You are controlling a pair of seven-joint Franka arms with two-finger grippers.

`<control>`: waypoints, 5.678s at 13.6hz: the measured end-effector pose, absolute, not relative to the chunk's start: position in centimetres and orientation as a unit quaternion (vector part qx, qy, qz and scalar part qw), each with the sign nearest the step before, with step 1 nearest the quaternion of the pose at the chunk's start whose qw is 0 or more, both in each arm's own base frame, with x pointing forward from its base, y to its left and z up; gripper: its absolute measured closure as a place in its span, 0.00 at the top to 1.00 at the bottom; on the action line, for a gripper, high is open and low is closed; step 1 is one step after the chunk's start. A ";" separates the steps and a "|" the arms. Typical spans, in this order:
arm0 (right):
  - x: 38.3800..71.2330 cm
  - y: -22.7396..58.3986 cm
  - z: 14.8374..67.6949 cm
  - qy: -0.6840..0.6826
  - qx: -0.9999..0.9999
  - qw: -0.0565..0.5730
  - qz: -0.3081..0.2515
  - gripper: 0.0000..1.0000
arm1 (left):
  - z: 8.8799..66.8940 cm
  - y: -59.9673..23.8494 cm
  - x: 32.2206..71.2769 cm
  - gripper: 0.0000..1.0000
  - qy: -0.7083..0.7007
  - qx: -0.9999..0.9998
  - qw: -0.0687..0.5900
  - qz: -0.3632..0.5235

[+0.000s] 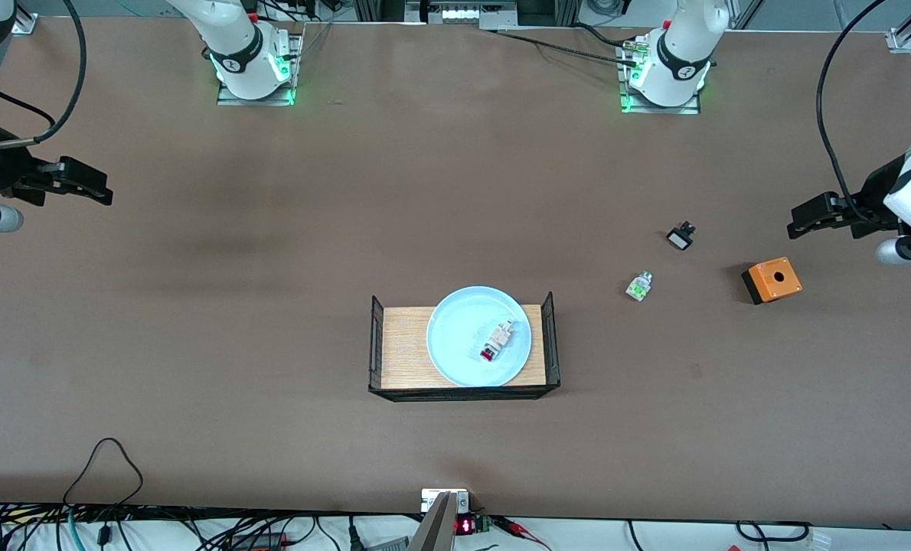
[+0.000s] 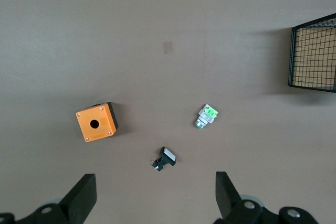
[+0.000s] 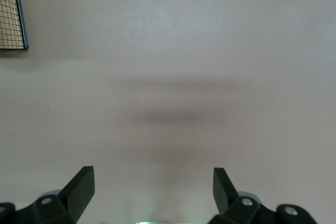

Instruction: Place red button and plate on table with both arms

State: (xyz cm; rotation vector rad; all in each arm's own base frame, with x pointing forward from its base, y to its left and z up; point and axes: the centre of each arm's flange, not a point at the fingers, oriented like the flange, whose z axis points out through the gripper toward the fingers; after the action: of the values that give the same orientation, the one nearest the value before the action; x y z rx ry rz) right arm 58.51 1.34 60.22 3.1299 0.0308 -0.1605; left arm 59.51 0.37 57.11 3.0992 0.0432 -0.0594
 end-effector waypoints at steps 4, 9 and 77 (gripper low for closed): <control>58.5 1.3 60.2 0.010 0.999 0.004 -0.051 1.00 | 56.9 -4.5 59.1 1.00 -0.022 0.999 0.039 -0.032; 58.5 1.4 60.3 0.010 0.999 0.004 -0.051 1.00 | 56.0 -18.5 57.4 1.00 -0.060 0.995 0.067 -0.053; 59.1 0.3 59.7 0.002 0.999 0.004 -0.048 1.00 | 34.4 -42.7 63.2 0.33 -0.006 0.988 0.078 0.133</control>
State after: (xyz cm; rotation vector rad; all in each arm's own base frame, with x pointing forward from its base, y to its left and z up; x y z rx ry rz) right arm 59.07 0.25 59.70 3.1309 0.0048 -0.1512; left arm 63.16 -42.71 34.35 2.9589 -0.0192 0.3977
